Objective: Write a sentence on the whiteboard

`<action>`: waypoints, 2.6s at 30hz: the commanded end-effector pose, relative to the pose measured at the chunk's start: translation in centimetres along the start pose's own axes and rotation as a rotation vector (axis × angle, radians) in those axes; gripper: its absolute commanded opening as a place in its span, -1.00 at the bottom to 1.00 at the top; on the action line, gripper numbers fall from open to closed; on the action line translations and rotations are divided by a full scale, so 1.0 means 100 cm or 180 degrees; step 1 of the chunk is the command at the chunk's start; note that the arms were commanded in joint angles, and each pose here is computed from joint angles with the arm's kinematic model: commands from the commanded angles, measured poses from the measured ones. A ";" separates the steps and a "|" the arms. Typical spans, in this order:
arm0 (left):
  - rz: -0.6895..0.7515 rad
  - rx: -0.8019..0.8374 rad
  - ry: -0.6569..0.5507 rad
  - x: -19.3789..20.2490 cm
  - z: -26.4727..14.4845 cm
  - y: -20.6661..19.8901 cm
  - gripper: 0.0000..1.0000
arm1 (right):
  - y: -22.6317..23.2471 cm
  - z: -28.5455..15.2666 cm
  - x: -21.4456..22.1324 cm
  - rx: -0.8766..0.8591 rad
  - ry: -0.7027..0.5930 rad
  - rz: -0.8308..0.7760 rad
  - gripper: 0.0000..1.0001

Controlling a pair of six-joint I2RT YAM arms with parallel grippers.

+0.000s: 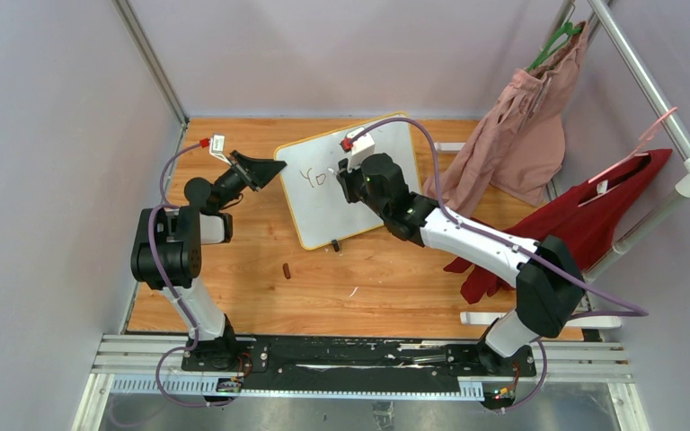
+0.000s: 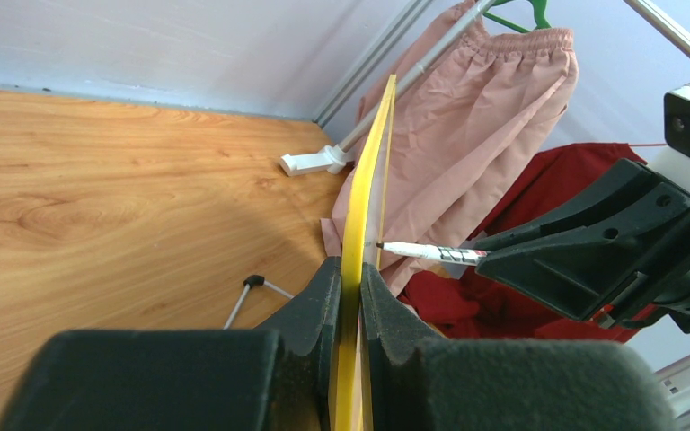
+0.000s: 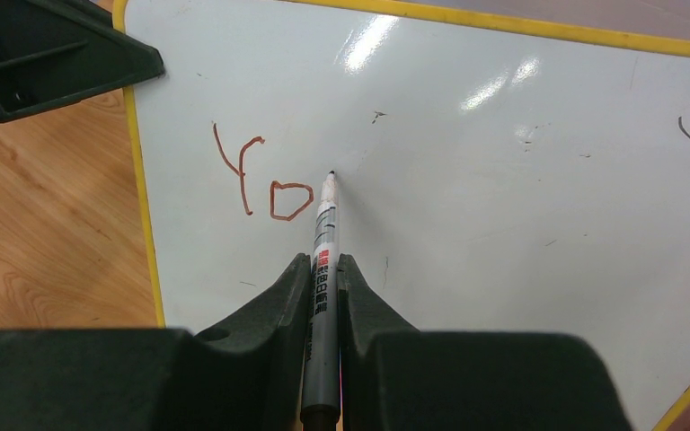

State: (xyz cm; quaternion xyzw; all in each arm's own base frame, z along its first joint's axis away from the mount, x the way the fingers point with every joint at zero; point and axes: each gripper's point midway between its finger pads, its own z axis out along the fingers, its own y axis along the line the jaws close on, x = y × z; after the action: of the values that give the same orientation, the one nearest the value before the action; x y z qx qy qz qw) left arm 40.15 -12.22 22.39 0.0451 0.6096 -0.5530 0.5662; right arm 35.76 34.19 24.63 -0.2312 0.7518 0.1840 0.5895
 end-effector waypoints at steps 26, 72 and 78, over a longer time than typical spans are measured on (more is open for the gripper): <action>0.0181 0.0054 -0.0049 -0.005 -0.002 -0.007 -1.00 | -0.022 -0.014 0.039 0.0198 0.0279 -0.0014 -1.00; 0.0180 0.0076 -0.0038 -0.005 -0.001 -0.010 -1.00 | -0.032 0.003 -0.009 0.0280 0.0043 0.0026 -1.00; 0.0184 0.0079 -0.0035 -0.004 -0.001 -0.010 -1.00 | -0.032 0.002 -0.009 0.0265 0.0045 0.0025 -1.00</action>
State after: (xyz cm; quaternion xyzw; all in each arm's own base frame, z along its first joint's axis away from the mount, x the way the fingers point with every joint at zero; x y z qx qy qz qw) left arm 40.17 -12.20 22.42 0.0442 0.6100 -0.5526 0.5662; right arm 37.01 32.34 24.58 -0.2142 0.7665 0.1606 0.5838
